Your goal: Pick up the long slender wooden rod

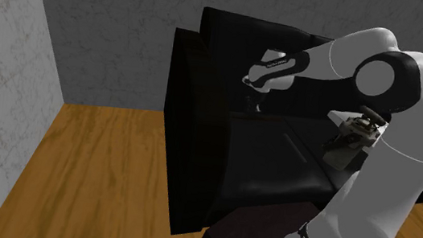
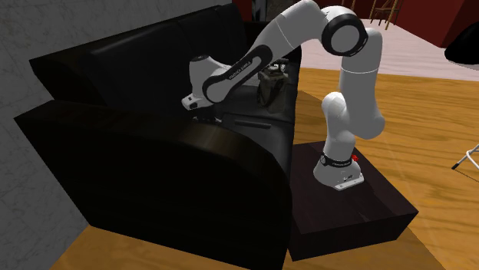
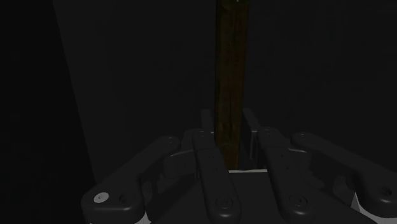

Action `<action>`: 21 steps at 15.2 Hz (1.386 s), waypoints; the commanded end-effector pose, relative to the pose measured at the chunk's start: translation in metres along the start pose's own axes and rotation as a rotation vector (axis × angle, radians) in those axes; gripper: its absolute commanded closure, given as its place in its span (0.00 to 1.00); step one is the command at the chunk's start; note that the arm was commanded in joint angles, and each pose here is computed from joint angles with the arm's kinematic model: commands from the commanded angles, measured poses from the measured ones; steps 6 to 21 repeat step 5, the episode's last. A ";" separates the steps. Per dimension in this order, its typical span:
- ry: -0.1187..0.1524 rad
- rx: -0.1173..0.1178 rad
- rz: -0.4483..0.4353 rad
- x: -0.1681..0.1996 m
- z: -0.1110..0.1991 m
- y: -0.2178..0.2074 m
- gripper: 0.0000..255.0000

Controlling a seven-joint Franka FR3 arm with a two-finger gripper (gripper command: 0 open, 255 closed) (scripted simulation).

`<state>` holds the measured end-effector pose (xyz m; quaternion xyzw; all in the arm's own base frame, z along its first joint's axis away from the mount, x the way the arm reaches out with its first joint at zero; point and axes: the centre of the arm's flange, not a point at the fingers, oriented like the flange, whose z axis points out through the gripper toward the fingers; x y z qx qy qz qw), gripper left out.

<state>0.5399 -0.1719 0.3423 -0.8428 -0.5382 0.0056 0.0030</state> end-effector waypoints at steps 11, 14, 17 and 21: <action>0.000 0.000 0.000 -0.001 -0.022 0.000 1.00; 0.000 0.000 0.000 -0.001 -0.022 0.000 1.00; 0.000 0.000 0.000 -0.001 -0.022 0.000 1.00; 0.000 0.000 0.000 -0.001 -0.022 0.000 1.00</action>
